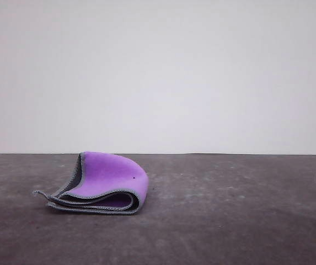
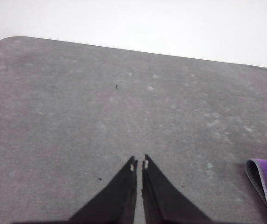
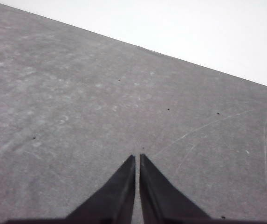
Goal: Fold clothes
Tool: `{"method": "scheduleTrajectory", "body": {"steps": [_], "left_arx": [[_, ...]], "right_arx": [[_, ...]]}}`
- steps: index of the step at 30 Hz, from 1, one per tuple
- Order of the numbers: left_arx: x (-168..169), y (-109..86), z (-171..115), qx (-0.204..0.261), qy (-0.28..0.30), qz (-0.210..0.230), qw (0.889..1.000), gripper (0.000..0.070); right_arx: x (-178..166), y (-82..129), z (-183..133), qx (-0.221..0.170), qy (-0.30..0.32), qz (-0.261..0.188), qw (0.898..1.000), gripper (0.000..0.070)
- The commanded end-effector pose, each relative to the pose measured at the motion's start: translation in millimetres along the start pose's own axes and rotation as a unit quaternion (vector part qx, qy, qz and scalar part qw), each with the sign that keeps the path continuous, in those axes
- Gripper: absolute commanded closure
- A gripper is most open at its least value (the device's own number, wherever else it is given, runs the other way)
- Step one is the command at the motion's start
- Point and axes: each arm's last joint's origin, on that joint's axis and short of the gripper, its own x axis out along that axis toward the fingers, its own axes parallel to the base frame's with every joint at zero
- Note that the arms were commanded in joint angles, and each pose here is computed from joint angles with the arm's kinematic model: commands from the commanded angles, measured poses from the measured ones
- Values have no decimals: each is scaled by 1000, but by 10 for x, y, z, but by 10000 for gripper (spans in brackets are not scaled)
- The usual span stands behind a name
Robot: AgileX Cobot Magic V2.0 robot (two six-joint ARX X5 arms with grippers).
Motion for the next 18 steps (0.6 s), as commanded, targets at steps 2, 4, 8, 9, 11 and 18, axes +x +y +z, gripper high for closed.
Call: {"method": "scheduleTrajectory", "body": {"steps": [2, 4, 8, 9, 11, 18], "left_arx": [[18, 6, -53, 5, 4, 0, 1000, 694], [18, 6, -53, 5, 4, -1, 1000, 694], [18, 6, -53, 5, 4, -1, 1000, 694], [18, 6, -53, 5, 4, -1, 1000, 694], [18, 6, -53, 5, 4, -1, 1000, 694], [18, 6, -53, 5, 4, -1, 1000, 694]], "right_arx": [[7, 0, -15, -2, 0, -1, 1000, 688], [7, 0, -15, -2, 0, -1, 1000, 688], [7, 0, -15, -2, 0, -1, 1000, 688], [7, 0, -15, -2, 0, -1, 1000, 688], [7, 0, -15, -2, 0, -1, 1000, 688], [7, 0, -15, -2, 0, -1, 1000, 688]]}}
